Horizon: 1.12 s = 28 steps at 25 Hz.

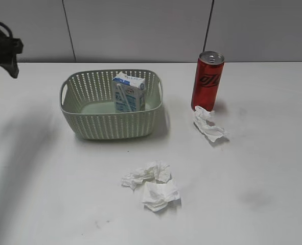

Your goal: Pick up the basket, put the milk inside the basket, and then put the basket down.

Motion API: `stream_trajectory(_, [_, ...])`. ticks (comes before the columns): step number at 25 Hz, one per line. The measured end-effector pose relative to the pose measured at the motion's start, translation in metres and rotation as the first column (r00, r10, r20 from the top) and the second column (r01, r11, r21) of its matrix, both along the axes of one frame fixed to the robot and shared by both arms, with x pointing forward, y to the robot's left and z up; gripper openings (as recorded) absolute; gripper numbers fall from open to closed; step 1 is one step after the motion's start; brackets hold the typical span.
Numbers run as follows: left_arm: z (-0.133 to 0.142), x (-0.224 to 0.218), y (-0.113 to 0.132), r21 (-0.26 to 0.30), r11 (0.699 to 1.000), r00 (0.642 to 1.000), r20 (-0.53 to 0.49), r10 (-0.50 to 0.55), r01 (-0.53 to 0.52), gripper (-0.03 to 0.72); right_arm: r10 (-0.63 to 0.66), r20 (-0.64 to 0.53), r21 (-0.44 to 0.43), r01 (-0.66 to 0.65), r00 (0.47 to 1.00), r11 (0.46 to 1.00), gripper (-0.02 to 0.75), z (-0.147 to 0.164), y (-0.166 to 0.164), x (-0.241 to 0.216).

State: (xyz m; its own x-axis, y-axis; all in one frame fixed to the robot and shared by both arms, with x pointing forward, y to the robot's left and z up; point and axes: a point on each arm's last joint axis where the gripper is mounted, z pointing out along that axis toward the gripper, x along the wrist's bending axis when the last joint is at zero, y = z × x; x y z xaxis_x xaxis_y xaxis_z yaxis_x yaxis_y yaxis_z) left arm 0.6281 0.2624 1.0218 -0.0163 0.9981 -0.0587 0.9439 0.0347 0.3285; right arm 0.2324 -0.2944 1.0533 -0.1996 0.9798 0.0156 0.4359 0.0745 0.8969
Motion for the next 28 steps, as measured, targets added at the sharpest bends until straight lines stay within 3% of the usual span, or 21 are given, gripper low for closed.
stream_trajectory(6, [-0.003, -0.018, 0.018, 0.104, 0.992, 0.978, -0.202, -0.048, 0.07, 0.593, 0.0, 0.0, 0.0, 0.0, 1.0, 1.0, 0.591, 0.0, 0.0, 0.0])
stream_trajectory(9, [-0.004, -0.033, 0.02, 0.114, 0.99, 0.967, -0.25, -0.052, 0.083, 0.593, 0.0, 0.0, 0.0, 0.0, 1.0, 1.0, 0.591, 0.0, 0.0, 0.0])
stream_trajectory(15, [-0.008, -0.1, 0.018, 0.041, 0.997, 0.976, -0.211, -0.053, 0.063, 0.592, 0.0, 0.0, 0.0, 0.0, 1.0, 1.0, 0.591, 0.0, 0.0, 0.0])
stream_trajectory(20, [-0.009, -0.177, 0.023, 0.038, 0.997, 0.98, -0.191, -0.053, 0.061, 0.592, 0.0, 0.0, 0.0, 0.0, 1.0, 1.0, 0.591, 0.0, 0.0, 0.0])
stream_trajectory(28, [0.015, -0.268, 0.03, 0.036, 0.998, 0.998, 0.022, -0.055, 0.054, 0.577, 0.0, 0.0, 0.0, 0.0, 1.0, 1.0, 0.591, 0.0, 0.0, 0.0])
